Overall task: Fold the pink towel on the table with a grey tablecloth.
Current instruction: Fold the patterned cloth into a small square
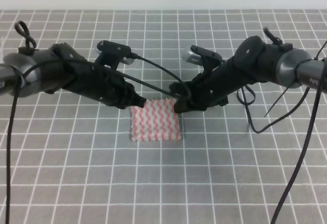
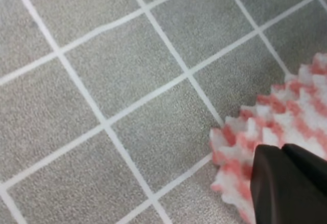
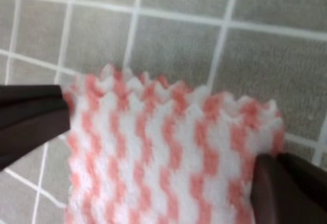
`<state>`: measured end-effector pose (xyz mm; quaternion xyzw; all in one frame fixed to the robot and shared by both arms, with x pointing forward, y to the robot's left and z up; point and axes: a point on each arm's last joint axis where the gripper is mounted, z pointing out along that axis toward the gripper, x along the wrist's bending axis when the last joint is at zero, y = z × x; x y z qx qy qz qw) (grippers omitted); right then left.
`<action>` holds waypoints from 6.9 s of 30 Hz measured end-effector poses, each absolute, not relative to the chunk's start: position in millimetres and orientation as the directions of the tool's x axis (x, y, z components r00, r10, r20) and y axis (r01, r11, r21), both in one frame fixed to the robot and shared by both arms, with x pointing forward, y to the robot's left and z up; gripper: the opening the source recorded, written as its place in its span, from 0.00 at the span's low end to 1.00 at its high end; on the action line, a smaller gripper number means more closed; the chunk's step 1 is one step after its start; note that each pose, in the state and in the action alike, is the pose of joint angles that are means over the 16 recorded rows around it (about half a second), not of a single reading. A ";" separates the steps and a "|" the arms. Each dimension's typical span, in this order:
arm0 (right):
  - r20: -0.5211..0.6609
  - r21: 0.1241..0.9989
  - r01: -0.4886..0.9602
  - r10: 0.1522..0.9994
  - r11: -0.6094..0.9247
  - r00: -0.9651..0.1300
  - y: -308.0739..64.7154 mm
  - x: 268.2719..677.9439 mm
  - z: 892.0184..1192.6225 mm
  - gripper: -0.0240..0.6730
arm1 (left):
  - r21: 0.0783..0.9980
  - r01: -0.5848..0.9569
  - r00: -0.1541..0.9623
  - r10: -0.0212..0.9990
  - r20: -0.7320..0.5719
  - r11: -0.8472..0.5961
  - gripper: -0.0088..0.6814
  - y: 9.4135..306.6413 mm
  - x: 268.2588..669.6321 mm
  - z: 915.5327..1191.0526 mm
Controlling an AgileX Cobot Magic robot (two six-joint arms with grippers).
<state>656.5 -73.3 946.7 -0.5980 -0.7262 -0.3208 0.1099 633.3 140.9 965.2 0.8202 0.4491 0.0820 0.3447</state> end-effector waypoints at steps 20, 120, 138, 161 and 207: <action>0.403 0.561 0.813 0.808 0.154 -0.431 -107.3 598.6 1064.0 0.01 | 0.928 0.325 0.471 0.882 0.007 -0.181 0.01 203.2 492.7 1108.5; 0.048 0.999 0.019 0.995 -0.046 -0.083 -293.3 293.7 973.5 0.01 | 0.969 0.248 0.305 0.947 -0.098 0.021 0.01 274.8 313.5 963.4; 0.061 0.980 0.197 0.993 -0.039 -0.104 -290.7 291.7 955.1 0.01 | 0.969 0.246 0.305 0.947 -0.099 0.023 0.01 274.8 313.6 963.9; 0.059 0.980 0.197 0.993 -0.037 -0.104 -290.7 291.7 955.1 0.01 | 0.979 0.204 0.318 0.945 -0.069 0.003 0.01 275.5 311.0 966.9; 0.060 0.979 0.200 0.993 -0.038 -0.104 -290.6 291.7 956.8 0.01 | 0.969 0.247 0.137 0.990 -0.018 -0.017 0.01 290.6 290.6 955.2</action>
